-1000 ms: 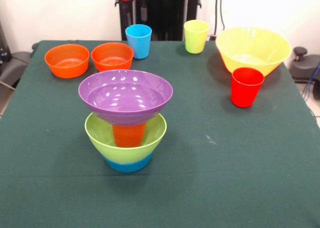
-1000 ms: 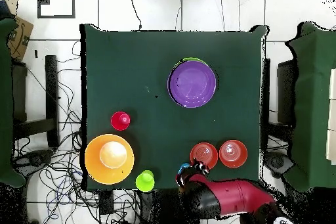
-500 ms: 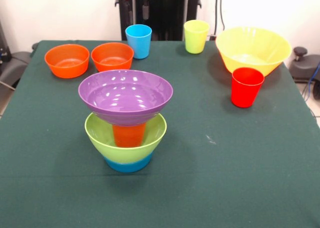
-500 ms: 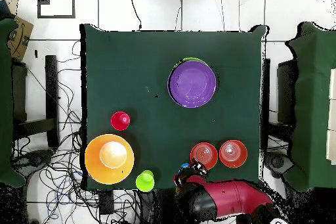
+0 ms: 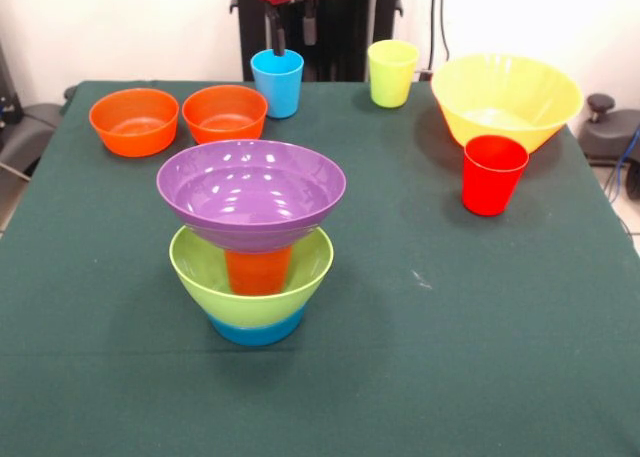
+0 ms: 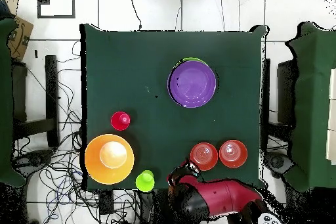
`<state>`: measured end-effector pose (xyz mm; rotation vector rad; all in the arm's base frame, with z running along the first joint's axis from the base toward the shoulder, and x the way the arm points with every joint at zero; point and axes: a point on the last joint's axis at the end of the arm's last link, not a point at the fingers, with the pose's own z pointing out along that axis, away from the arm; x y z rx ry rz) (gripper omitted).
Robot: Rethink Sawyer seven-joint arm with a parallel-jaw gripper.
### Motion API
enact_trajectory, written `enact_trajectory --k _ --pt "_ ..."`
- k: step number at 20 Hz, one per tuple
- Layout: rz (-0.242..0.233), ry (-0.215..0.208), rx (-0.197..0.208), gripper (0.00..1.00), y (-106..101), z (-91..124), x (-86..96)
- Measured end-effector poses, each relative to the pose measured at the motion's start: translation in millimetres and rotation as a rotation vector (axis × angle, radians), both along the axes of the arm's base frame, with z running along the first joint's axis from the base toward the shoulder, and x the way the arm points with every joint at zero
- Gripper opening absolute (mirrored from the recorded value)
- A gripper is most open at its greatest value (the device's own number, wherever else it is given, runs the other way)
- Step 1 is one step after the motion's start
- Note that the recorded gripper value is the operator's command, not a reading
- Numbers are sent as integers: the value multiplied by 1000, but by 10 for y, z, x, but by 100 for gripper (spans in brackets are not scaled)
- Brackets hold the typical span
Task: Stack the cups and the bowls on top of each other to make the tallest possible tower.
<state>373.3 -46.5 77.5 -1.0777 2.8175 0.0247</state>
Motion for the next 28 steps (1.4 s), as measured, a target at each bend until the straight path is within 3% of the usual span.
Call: enact_trajectory --k 10,16,28 --pt "1 42 6 100 101 -113 -174" --pt "-4 90 -25 100 99 -181 -330" --pt "-32 139 -78 100 -65 -319 -432"
